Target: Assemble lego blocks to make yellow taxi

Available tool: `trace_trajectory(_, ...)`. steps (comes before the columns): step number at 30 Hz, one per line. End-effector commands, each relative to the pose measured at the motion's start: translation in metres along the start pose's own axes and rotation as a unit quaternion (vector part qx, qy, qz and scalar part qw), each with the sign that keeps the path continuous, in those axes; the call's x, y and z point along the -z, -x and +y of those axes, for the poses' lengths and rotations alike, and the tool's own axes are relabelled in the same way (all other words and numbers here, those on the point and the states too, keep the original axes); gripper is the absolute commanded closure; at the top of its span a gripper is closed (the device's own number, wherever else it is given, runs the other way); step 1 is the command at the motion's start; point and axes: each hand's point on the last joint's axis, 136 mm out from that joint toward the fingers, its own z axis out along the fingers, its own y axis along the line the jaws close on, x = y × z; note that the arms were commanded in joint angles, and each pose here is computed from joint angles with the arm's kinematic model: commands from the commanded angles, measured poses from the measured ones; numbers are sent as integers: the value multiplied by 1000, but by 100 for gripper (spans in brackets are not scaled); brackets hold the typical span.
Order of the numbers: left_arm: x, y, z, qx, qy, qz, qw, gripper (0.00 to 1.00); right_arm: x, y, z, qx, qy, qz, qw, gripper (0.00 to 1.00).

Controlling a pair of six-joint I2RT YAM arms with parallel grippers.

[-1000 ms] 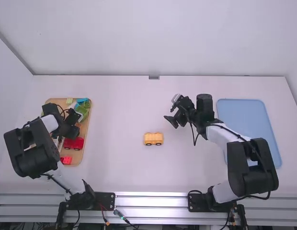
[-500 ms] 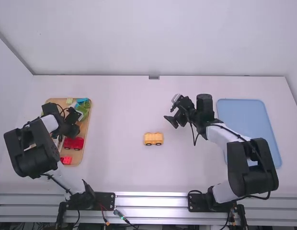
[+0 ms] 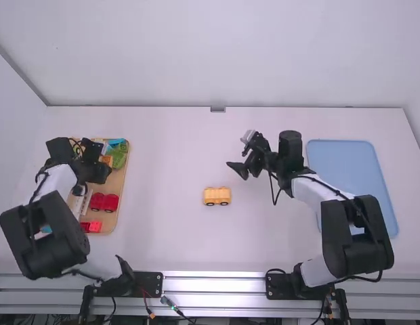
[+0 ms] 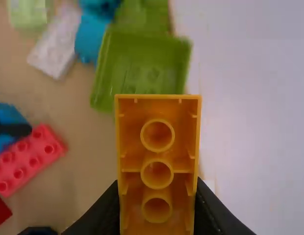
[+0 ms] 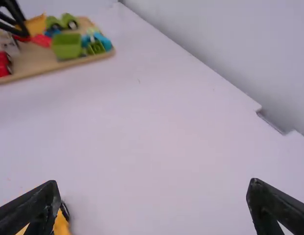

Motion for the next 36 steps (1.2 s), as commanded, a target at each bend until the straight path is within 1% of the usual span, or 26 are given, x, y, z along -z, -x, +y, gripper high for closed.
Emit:
trace_trajectory(1, 21, 28, -38, -6, -65, -67, 996, 98, 2, 26, 13, -18, 51, -41, 998, 1)
trace_trajectory(3, 28, 34, -58, -27, -79, -82, 993, 98, 3, 32, 18, -26, 73, -57, 995, 1)
trace_trajectory(4, 32, 37, -75, -42, -100, -95, 990, 98, 2, 36, 23, -26, 89, -67, 993, 1)
trace_trajectory(5, 34, 40, -84, -50, -112, -102, 987, 98, 1, 38, 26, -26, 99, -73, 992, 1)
trace_trajectory(6, 37, 45, -104, -69, -139, -120, 981, 98, 0, 42, 34, -22, 125, -88, 988, 1)
trace_trajectory(7, 42, 51, -130, -99, -177, -144, 968, 98, -2, 46, 41, -20, 147, -100, 984, 1)
trace_trajectory(9, 50, 56, -168, -147, -233, -181, 944, 98, -4, 52, 50, -22, 180, -118, 976, 1)
trace_trajectory(10, 57, 59, -198, -185, -275, -209, 920, 94, -7, 56, 56, -32, 201, -131, 970, 0)
trace_trajectory(11, 60, 60, -216, -203, -297, -222, 906, 95, -9, 60, 59, -41, 212, -138, 967, 0)
trace_trajectory(12, 60, 60, -216, -203, -297, -222, 906, 95, -9, 60, 59, -41, 212, -138, 967, 0)
trace_trajectory(13, 64, 62, -237, -211, -327, -234, 891, 95, -13, 64, 61, -59, 219, -145, 963, 2)
trace_trajectory(14, 66, 64, -253, -215, -346, -238, 882, 98, -15, 68, 63, -77, 227, -150, 959, 4)
trace_trajectory(15, 67, 65, -259, -217, -351, -240, 879, 98, -16, 70, 65, -85, 231, -153, 957, 4)
trace_trajectory(17, 70, 68, -284, -229, -376, -249, 863, 98, -16, 77, 70, -103, 247, -162, 950, 5)
trace_trajectory(18, 70, 69, -287, -233, -378, -251, 860, 98, -16, 78, 71, -105, 249, -164, 949, 6)
trace_trajectory(19, 74, 69, -301, -242, -395, -256, 848, 98, -15, 82, 73, -111, 255, -170, 945, 9)
trace_trajectory(20, 75, 69, -305, -247, -402, -259, 843, 98, -14, 83, 74, -112, 258, -172, 944, 11)
trace_trajectory(23, 95, 67, -332, -279, -460, -284, 794, 98, -9, 89, 80, -119, 276, -175, 938, 22)
trace_trajectory(25, 100, 67, -337, -285, -475, -293, 779, 98, -8, 90, 81, -123, 277, -175, 937, 27)
trace_trajectory(29, 108, 65, -343, -298, -511, -307, 746, 98, -4, 92, 87, -109, 291, -176, 934, 31)
trace_trajectory(30, 108, 64, -344, -298, -519, -308, 740, 98, -2, 94, 88, -107, 295, -177, 933, 37)
trace_trajectory(31, 109, 64, -345, -296, -523, -308, 738, 98, -1, 95, 89, -106, 297, -178, 932, 40)
trace_trajectory(36, 106, 69, -347, -276, -547, -304, 729, 98, -2, 95, 96, -100, 306, -176, 930, 41)
